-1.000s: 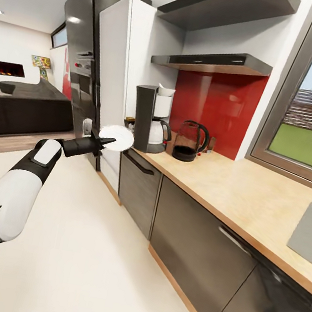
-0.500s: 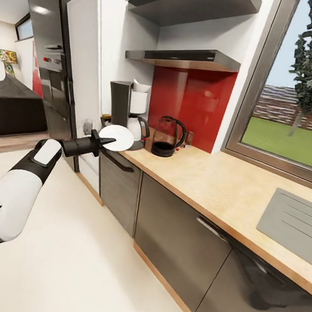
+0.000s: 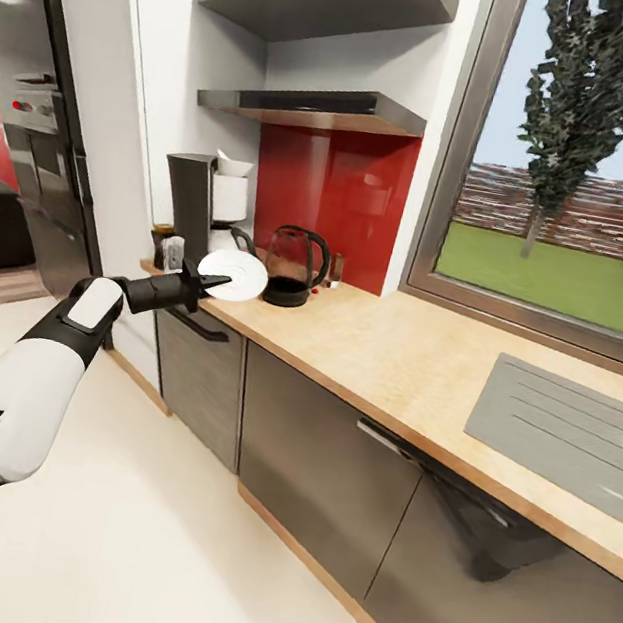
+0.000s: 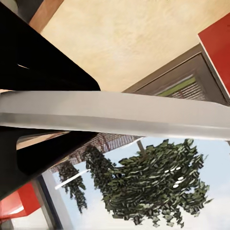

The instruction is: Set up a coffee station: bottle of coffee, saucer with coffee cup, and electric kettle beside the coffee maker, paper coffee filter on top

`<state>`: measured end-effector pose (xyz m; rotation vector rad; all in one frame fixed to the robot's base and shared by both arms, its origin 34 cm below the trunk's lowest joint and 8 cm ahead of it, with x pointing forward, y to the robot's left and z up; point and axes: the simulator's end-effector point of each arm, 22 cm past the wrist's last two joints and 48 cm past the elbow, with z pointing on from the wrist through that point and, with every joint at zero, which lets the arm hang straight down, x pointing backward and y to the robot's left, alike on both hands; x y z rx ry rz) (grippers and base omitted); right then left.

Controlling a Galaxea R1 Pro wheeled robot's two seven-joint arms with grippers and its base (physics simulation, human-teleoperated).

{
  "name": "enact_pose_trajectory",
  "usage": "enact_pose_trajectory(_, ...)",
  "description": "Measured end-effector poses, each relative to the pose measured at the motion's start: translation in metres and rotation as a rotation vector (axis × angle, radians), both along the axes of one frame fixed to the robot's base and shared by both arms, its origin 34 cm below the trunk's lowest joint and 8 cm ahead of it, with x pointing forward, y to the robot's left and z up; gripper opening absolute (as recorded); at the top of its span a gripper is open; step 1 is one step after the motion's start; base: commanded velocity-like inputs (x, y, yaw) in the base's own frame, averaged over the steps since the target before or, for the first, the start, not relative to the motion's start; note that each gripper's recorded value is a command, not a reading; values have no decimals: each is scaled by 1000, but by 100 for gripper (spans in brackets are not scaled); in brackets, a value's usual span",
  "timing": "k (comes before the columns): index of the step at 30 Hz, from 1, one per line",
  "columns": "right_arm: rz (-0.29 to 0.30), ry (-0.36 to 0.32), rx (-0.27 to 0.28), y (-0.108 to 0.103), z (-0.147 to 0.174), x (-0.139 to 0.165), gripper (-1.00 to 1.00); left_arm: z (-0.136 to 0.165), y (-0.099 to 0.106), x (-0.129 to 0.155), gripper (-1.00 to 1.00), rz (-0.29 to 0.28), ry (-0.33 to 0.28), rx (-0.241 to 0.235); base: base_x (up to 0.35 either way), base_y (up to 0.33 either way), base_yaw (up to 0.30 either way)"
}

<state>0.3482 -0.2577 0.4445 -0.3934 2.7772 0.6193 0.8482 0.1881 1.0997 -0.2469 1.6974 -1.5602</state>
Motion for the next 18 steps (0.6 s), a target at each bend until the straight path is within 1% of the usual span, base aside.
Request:
enact_pose_trajectory(6, 1, -1, 0, 0, 0, 0, 100, 0, 1, 0, -100, 1, -1, 1, 188, 216, -46)
enact_pose_trajectory(9, 0, -1, 0, 0, 0, 0, 100, 0, 1, 0, -100, 1, 0, 1, 129, 133, -95)
enact_pose_trajectory(13, 0, -1, 0, 0, 0, 0, 100, 0, 1, 0, -100, 1, 0, 0, 46, 48, -193)
enact_pose_trajectory(18, 0, -1, 0, 0, 0, 0, 100, 0, 1, 0, -100, 1, 1, 0, 4, 4, -249)
